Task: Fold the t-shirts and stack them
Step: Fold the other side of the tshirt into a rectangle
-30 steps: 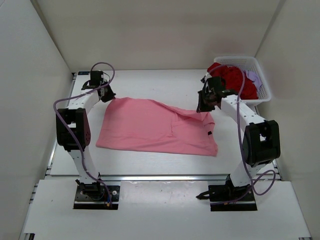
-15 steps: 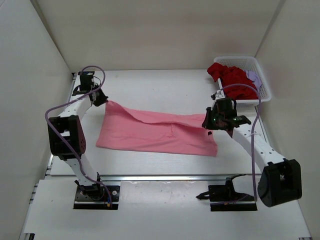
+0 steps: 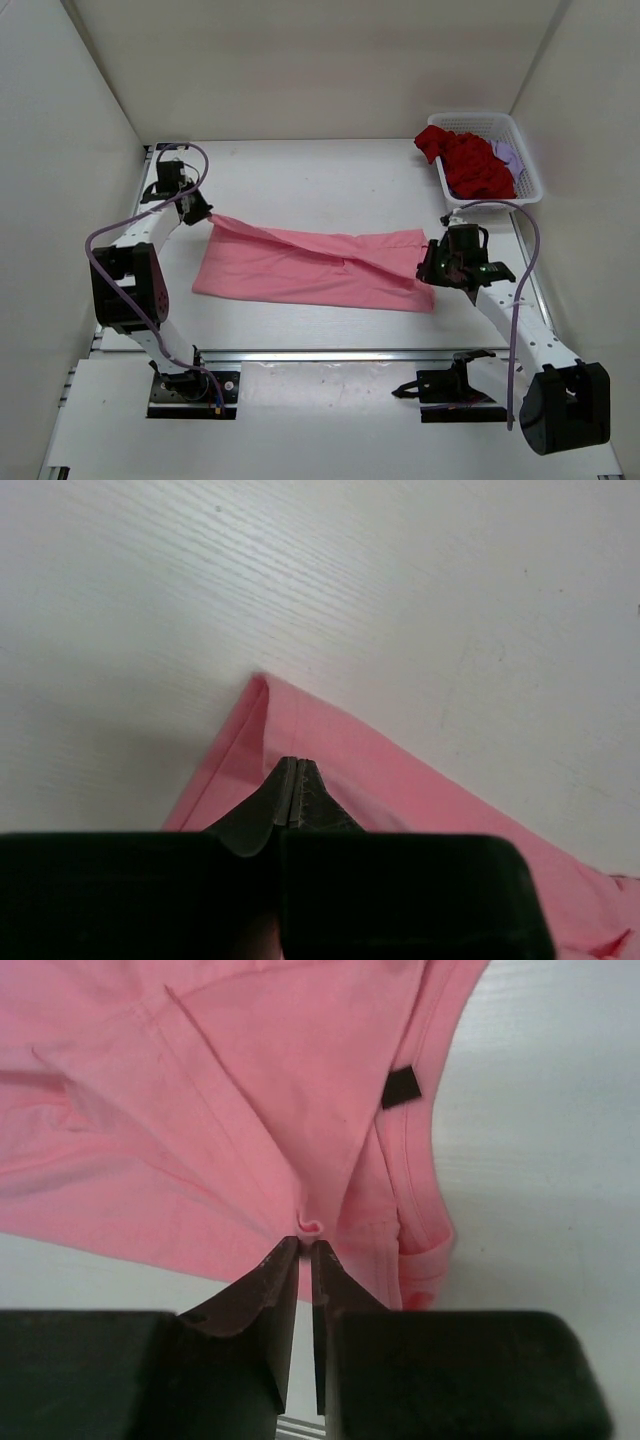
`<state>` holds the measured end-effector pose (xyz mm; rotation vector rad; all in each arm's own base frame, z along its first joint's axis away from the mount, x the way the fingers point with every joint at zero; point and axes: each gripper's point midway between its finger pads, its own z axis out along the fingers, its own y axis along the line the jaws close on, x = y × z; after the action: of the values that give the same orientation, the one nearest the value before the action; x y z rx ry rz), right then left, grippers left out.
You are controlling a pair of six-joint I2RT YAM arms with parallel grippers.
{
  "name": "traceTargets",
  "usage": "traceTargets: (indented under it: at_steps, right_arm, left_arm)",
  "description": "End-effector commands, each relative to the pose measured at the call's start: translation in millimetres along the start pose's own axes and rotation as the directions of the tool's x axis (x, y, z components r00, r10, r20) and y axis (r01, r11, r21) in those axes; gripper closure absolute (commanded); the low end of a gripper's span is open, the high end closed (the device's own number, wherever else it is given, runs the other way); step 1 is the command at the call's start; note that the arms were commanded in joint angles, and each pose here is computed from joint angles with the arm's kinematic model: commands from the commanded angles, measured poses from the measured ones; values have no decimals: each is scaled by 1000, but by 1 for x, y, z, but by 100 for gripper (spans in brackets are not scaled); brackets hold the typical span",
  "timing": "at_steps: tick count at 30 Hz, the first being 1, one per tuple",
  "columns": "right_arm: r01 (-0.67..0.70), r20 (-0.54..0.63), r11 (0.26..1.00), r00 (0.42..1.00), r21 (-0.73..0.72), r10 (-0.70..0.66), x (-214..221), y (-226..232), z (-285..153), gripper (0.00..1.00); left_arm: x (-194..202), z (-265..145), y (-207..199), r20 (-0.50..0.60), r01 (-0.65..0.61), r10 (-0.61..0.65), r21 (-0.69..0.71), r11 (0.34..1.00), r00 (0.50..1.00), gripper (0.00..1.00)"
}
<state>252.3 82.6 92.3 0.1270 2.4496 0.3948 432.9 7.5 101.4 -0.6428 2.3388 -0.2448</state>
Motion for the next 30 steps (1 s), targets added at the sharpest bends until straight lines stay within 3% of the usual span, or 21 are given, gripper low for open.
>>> traceTargets:
  at_steps: [1, 7, 8, 11, 14, 16, 20, 25, 30]
  right_arm:
    - [-42, -31, 999, 999, -6, 41, 17, -3, 2, 90]
    - [-44, -100, 999, 994, 19, 45, 38, -5, 10, 90]
    - [-26, -94, 999, 995, 26, 28, 36, -5, 10, 89]
    - [-5, -45, 1000, 999, 30, 6, 18, 0, 9, 88]
    - [38, 7, 999, 999, -39, -38, -4, 29, 16, 86]
    - [70, 44, 994, 997, -81, -67, -20, 50, 26, 86]
    - [109, 112, 981, 989, -161, -91, -62, 86, 50, 80]
    - [76, 231, 975, 973, -209, -26, -103, 97, 85, 73]
    - [57, 138, 968, 990, -245, -24, -87, 95, 119, 72]
  left_arm:
    - [1, -7, 12, 27, -5, 5, -31, 999, 1000, 96]
    - [2, -1, 24, 10, 88, -88, -26, 996, 996, 78]
    - [2, -3, 21, 10, 107, -107, -11, 994, 994, 70]
    - [-3, -12, 14, 32, 157, -158, 37, 987, 987, 59]
    - [-6, -30, 17, 124, 230, -235, 53, 972, 964, 55]
    - [-13, -41, 7, 221, 233, -254, 120, 965, 942, 55]
    - [-5, -49, -35, 239, 131, -174, 187, 974, 955, 63]
    - [53, -32, -109, 77, 15, -42, 325, 945, 996, 67]
    - [120, -39, -150, -27, -61, 80, 419, 906, 996, 67]
